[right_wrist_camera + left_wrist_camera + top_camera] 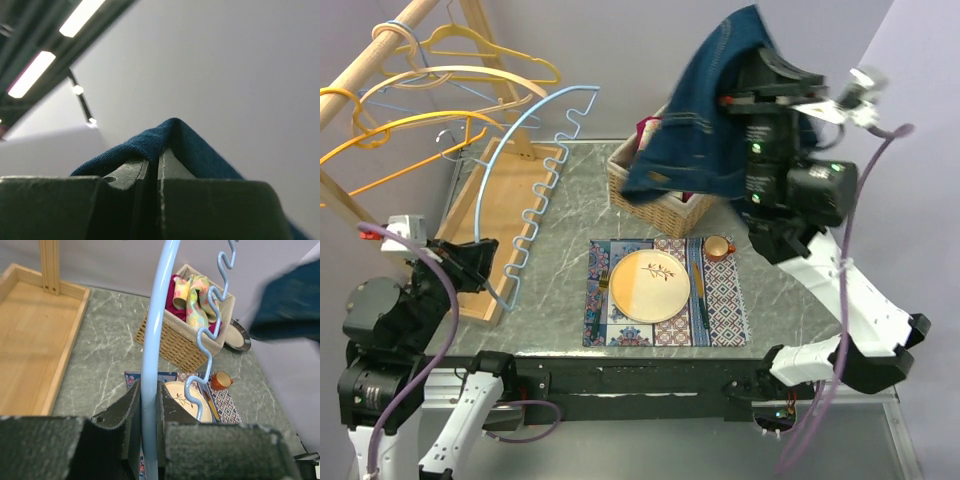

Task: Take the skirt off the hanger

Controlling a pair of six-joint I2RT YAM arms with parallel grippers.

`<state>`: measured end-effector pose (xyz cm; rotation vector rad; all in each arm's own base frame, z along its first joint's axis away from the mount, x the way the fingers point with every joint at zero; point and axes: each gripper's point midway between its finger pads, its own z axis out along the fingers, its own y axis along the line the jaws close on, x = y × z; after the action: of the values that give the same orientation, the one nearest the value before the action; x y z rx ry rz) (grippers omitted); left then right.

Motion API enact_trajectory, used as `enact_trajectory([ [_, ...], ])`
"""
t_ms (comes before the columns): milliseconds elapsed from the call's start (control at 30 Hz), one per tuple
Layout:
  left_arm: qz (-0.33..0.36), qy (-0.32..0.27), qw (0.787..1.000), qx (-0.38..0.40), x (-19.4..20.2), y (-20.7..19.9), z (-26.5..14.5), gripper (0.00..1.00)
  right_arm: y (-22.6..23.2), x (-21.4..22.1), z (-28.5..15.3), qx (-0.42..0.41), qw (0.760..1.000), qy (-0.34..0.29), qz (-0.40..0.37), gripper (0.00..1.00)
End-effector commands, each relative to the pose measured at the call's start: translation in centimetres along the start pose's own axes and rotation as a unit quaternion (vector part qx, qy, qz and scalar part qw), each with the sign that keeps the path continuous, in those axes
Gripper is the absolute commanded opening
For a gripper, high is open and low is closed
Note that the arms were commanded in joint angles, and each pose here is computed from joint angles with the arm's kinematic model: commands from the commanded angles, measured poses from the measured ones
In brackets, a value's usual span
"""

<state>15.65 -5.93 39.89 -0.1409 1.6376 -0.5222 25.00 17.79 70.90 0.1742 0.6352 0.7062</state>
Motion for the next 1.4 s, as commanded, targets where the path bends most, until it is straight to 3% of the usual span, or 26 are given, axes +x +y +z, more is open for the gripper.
enact_trajectory([
  [0,0.032,-0.097,0.994,0.027,-6.0,-2.4,-2.5,0.01,-2.1,-1.6,0.7,0.006,0.999,-0.028,-0.021,0.00],
  [233,0.016,-0.195,0.980,0.019,-11.2,-3.4,-5.4,0.01,-6.1,1.1,3.1,0.031,0.999,-0.016,-0.032,0.00],
  [367,0.019,-0.213,0.976,0.049,-12.7,-5.0,-6.3,0.01,-8.6,4.5,5.3,0.009,1.000,-0.001,-0.001,0.00],
  [533,0.021,-0.240,0.969,0.052,-13.8,-5.2,-6.8,0.01,-10.7,7.2,7.1,-0.005,0.998,0.002,-0.058,0.00],
  [733,0.022,-0.247,0.967,0.056,-13.7,-5.2,-6.8,0.01,-13.6,16.8,6.0,-0.085,0.985,0.068,-0.134,0.00],
  [767,0.021,-0.244,0.968,0.055,-13.5,-5.1,-6.5,0.01,-14.8,19.9,5.5,-0.089,0.982,0.092,-0.140,0.00],
  [1000,0.020,-0.243,0.968,0.062,-13.2,-5.2,-6.4,0.01,-17.9,32.5,2.6,-0.120,0.968,0.205,-0.087,0.00],
  [1100,0.021,-0.248,0.967,0.057,-13.2,-4.9,-6.3,0.01,-20.0,33.6,0.9,-0.059,0.974,0.215,-0.035,0.00],
  [1200,0.023,-0.253,0.966,0.054,-13.1,-4.7,-6.3,0.01,-24.6,33.8,-2.0,0.050,0.976,0.207,-0.050,0.00],
  [1367,0.025,-0.251,0.967,0.048,-13.0,-4.5,-6.3,0.01,-33.7,33.7,-9.2,0.236,0.935,0.239,-0.110,0.00],
])
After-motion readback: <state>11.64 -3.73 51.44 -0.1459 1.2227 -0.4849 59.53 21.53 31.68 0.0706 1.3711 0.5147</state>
